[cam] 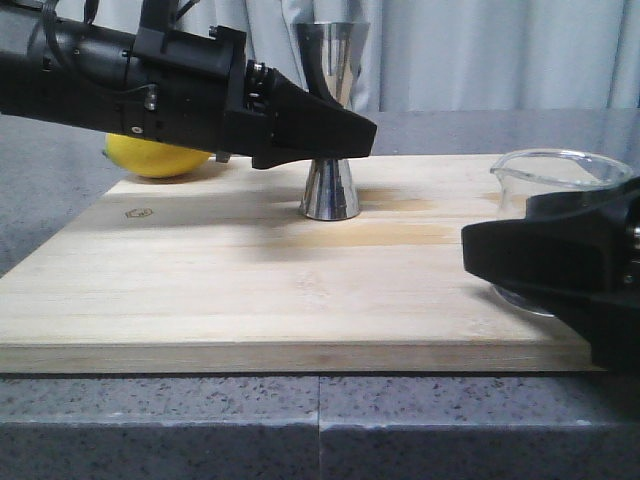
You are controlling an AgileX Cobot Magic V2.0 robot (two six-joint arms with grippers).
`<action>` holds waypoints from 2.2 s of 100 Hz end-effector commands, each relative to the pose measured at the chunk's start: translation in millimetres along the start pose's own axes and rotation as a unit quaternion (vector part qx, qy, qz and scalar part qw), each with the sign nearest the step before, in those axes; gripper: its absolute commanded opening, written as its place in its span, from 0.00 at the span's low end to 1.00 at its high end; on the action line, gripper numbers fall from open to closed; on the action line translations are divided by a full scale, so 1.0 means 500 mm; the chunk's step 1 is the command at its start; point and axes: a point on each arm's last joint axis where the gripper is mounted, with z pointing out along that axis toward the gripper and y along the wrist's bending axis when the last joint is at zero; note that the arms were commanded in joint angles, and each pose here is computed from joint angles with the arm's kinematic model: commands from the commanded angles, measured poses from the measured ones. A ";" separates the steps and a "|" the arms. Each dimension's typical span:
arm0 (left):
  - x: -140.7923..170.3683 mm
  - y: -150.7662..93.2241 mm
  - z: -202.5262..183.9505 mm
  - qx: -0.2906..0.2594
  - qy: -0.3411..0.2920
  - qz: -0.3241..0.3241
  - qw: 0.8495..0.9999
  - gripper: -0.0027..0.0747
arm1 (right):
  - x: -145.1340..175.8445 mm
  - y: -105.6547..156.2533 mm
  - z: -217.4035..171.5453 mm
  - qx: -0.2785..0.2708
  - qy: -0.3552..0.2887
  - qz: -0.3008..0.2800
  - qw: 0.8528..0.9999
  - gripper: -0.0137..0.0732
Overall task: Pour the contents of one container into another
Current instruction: 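Lower the right gripper around the glass beaker and close on it, then lift the beaker with the right gripper above the jigger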
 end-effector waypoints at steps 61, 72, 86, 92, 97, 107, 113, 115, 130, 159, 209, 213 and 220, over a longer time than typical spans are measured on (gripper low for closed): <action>-0.061 -0.010 -0.005 0.007 -0.064 0.011 0.998 0.19 | -0.045 -0.006 0.019 0.014 -0.059 0.006 0.998 0.44; -0.061 -0.010 -0.005 0.007 -0.064 0.011 0.998 0.19 | -0.054 -0.009 0.028 0.023 -0.056 0.014 0.998 0.44; -0.061 -0.010 -0.005 0.007 -0.064 0.011 0.998 0.19 | -0.067 -0.017 0.041 0.033 -0.032 0.022 0.999 0.44; -0.061 -0.010 -0.005 0.007 -0.064 0.011 0.998 0.19 | -0.076 -0.021 0.046 0.038 -0.030 0.023 0.999 0.44; -0.061 -0.010 -0.005 0.007 -0.064 0.011 0.998 0.19 | -0.084 -0.027 0.049 0.045 -0.028 0.024 0.998 0.44; -0.061 -0.010 -0.005 0.007 -0.064 0.011 0.998 0.19 | -0.101 -0.040 0.054 0.056 -0.019 0.021 0.998 0.44; -0.061 -0.010 -0.005 0.007 -0.064 0.011 0.998 0.19 | -0.107 -0.048 0.058 0.062 -0.009 0.015 0.998 0.44; -0.061 -0.010 -0.005 0.007 -0.064 0.011 0.998 0.19 | -0.108 -0.051 0.059 0.064 -0.006 0.012 0.998 0.44; -0.061 -0.010 -0.005 0.007 -0.064 0.011 0.998 0.19 | -0.133 -0.073 0.069 0.076 -0.003 -0.013 0.997 0.44; -0.061 -0.010 -0.005 0.007 -0.064 0.011 0.998 0.19 | -0.205 -0.106 0.094 0.088 0.013 -0.074 0.993 0.44; -0.061 -0.010 -0.005 0.007 -0.064 0.011 0.998 0.19 | -0.330 -0.116 0.121 0.096 0.042 -0.146 0.984 0.44; -0.061 -0.010 -0.005 0.007 -0.064 0.011 0.998 0.19 | -0.335 -0.113 0.124 0.094 0.044 -0.146 0.984 0.44; -0.061 -0.010 -0.005 0.007 -0.064 0.011 0.998 0.19 | -0.344 -0.108 0.130 0.089 0.049 -0.152 0.983 0.44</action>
